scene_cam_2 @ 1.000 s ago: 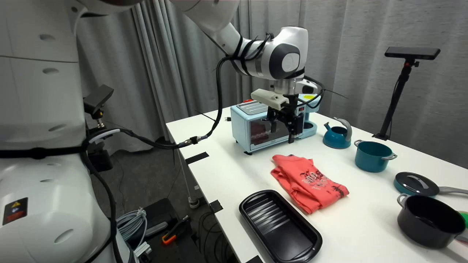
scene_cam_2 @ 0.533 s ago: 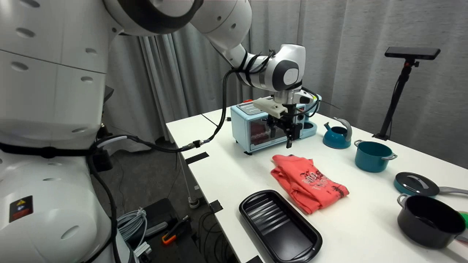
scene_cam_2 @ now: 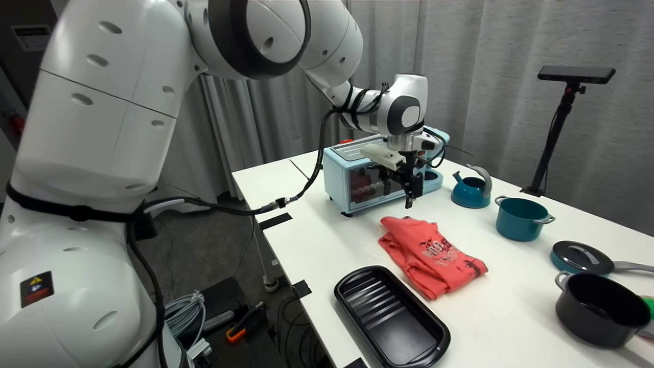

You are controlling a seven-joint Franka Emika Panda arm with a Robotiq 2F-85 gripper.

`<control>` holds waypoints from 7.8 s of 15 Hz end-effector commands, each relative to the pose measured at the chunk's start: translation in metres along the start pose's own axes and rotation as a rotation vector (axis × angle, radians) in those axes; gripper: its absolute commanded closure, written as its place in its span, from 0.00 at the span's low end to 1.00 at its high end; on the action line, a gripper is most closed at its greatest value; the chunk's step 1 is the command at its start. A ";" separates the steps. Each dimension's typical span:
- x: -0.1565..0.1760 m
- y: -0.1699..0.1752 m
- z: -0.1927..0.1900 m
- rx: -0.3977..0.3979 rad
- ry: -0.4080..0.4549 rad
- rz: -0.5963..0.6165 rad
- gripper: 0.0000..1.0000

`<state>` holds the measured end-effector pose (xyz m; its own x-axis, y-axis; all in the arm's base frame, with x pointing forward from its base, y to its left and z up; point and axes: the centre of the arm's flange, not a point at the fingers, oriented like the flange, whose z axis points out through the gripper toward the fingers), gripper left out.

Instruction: Unfold the orange shirt

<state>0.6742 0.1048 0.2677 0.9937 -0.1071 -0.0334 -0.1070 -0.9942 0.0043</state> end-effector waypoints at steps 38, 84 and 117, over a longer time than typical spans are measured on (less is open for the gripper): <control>0.027 0.055 -0.011 0.009 0.043 0.172 0.99; -0.062 0.461 -0.052 0.017 0.119 1.026 0.00; -0.020 0.304 0.032 -0.053 -0.102 0.733 0.78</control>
<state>0.6311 -0.1883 0.2326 0.6566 -0.7483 -0.0942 -0.7417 -0.6633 0.0993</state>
